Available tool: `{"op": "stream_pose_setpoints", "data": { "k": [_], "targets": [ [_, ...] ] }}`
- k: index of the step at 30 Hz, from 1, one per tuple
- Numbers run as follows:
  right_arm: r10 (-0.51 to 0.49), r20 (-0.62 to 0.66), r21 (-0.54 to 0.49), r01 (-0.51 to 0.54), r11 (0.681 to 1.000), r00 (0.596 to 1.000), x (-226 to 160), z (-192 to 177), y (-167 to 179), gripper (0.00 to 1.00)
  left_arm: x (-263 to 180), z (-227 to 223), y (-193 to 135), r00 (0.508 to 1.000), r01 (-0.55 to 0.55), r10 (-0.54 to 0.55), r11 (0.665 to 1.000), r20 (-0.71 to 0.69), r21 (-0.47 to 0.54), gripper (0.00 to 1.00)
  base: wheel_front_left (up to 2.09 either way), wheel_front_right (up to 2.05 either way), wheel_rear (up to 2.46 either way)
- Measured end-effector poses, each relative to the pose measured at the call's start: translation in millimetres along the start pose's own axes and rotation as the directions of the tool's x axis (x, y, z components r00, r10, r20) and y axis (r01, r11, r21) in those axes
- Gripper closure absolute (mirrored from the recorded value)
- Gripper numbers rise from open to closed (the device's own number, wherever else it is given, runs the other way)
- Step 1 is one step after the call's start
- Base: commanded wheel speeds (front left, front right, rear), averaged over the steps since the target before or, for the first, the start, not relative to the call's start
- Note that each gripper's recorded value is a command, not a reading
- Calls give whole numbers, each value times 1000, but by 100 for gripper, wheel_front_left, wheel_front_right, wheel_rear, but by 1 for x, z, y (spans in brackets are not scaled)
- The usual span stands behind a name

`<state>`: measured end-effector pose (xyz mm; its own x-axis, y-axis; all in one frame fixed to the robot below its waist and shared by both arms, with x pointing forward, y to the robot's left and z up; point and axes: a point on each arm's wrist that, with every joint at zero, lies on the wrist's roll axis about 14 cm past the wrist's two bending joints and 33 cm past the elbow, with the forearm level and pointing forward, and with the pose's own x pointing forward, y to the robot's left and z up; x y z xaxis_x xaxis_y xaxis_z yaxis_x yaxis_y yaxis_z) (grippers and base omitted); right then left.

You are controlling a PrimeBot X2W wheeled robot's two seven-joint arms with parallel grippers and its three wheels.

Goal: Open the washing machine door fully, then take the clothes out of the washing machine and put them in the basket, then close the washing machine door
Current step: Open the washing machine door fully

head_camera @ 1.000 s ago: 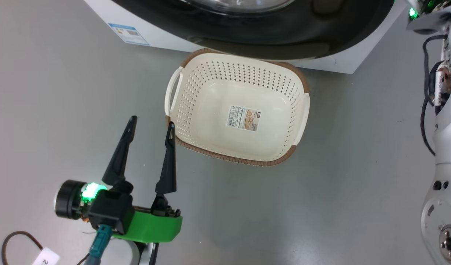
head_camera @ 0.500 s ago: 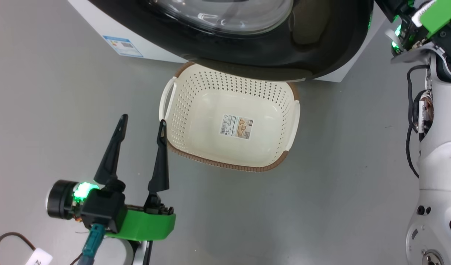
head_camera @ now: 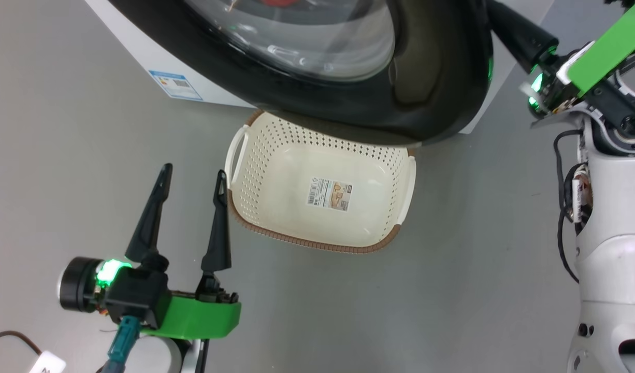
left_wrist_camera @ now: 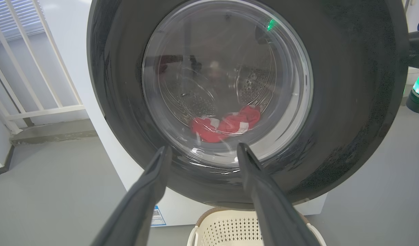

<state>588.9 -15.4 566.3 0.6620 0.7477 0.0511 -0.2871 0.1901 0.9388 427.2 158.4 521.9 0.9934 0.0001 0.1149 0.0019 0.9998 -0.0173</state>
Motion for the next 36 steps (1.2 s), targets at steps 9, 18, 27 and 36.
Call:
{"op": "stream_pose_setpoints", "data": {
  "k": [9, 18, 27, 36],
  "targets": [
    [38, -52, -4, -38, 999, 998, -5, -25, 19, 100, -8, 13, 5, 1000, -19, 19, 1000, 22, -2, 0, 0, 0, 0],
    [58, -96, -17, -60, 998, 994, -20, -52, 34, 100, -19, 26, 9, 998, -34, 34, 999, 45, -1, 0, 0, 0, 0],
    [93, -152, 2, -93, 996, 984, -33, -83, 44, 100, -28, 36, 13, 997, -48, 48, 999, 59, -4, 0, 0, 0, 0],
    [119, -216, 33, -115, 993, 969, -42, -112, 51, 100, -37, 41, 18, 996, -65, 65, 998, 65, -3, 0, 0, 0, 0]
  ]
}}
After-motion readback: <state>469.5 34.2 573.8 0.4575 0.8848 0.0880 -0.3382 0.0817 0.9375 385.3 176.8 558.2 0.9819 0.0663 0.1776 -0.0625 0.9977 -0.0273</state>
